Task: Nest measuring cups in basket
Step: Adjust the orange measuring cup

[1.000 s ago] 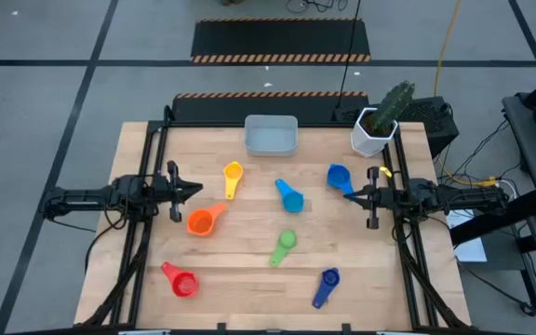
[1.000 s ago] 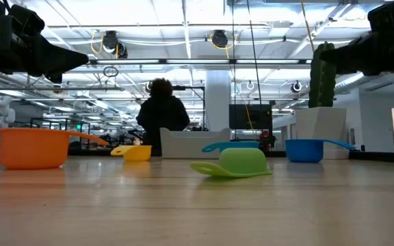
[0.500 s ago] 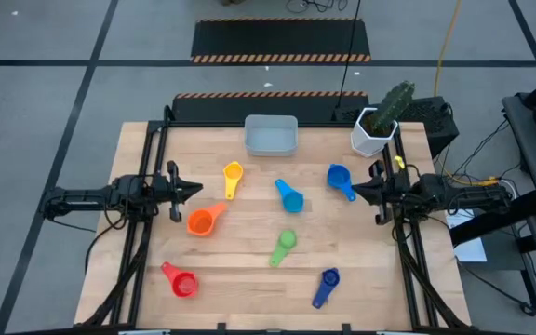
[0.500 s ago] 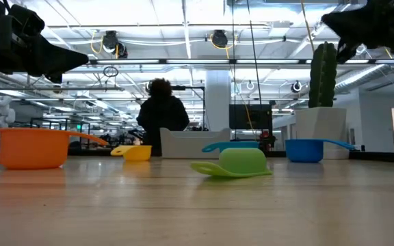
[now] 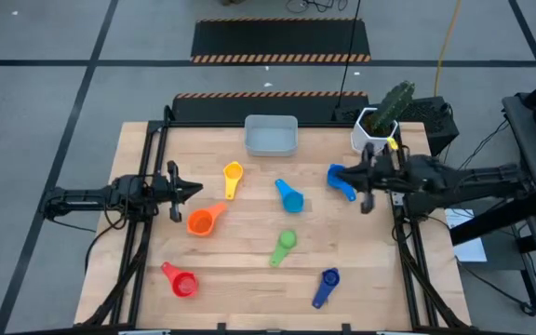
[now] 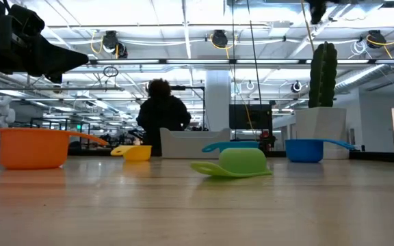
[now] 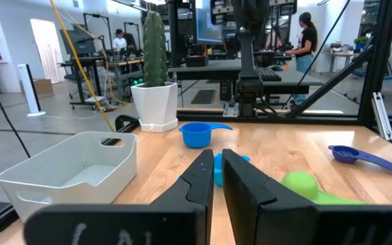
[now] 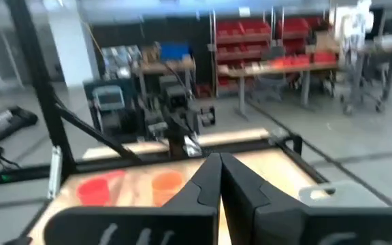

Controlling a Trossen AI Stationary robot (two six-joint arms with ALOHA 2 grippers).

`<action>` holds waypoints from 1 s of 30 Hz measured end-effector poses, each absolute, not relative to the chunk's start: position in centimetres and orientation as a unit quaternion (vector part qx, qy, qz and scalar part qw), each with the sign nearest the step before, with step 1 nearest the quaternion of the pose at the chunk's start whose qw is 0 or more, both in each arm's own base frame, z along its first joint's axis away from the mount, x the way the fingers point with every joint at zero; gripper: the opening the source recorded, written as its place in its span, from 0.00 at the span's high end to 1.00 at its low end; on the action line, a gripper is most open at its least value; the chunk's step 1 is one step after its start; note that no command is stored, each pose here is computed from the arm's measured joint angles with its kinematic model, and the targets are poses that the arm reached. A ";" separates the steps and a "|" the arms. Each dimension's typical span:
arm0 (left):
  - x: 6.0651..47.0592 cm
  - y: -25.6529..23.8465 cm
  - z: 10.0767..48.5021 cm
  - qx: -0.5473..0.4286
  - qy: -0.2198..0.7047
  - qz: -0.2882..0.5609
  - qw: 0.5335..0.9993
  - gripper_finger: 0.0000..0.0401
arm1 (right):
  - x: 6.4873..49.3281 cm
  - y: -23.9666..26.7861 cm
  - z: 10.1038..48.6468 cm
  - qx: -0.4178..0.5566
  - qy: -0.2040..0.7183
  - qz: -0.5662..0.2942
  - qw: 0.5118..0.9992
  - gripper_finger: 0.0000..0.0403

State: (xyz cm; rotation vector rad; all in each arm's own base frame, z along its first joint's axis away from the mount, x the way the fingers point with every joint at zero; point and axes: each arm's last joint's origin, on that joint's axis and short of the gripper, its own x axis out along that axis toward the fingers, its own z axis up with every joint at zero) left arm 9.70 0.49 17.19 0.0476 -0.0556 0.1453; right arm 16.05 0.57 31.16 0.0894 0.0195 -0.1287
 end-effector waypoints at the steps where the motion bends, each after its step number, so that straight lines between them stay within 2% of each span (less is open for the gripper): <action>1: 9.7 0.5 17.2 0.024 -0.028 0.073 0.997 0.91 | 16.9 0.6 31.4 0.047 0.022 -0.066 0.997 1.00; 4: 9.7 0.5 17.2 0.019 -0.028 0.072 0.997 0.91 | 19.2 0.8 31.4 0.057 0.061 -0.060 0.995 1.00; 10: 9.7 0.5 17.2 0.009 -0.029 0.072 0.997 0.91 | 22.7 1.1 28.7 0.086 0.140 -0.070 0.984 1.00; 19: 9.7 0.5 17.4 -0.092 -0.046 0.068 0.992 0.91 | 25.8 1.3 24.4 0.131 0.228 -0.093 0.960 1.00; 25: 9.3 0.2 19.4 -0.126 -0.142 0.000 0.982 0.91 | 27.5 1.3 22.5 0.135 0.244 -0.097 0.955 1.00; 30: 9.2 0.1 21.3 -0.126 -0.132 -0.001 0.983 0.91 | 28.5 0.8 22.2 0.130 0.221 -0.088 0.962 1.00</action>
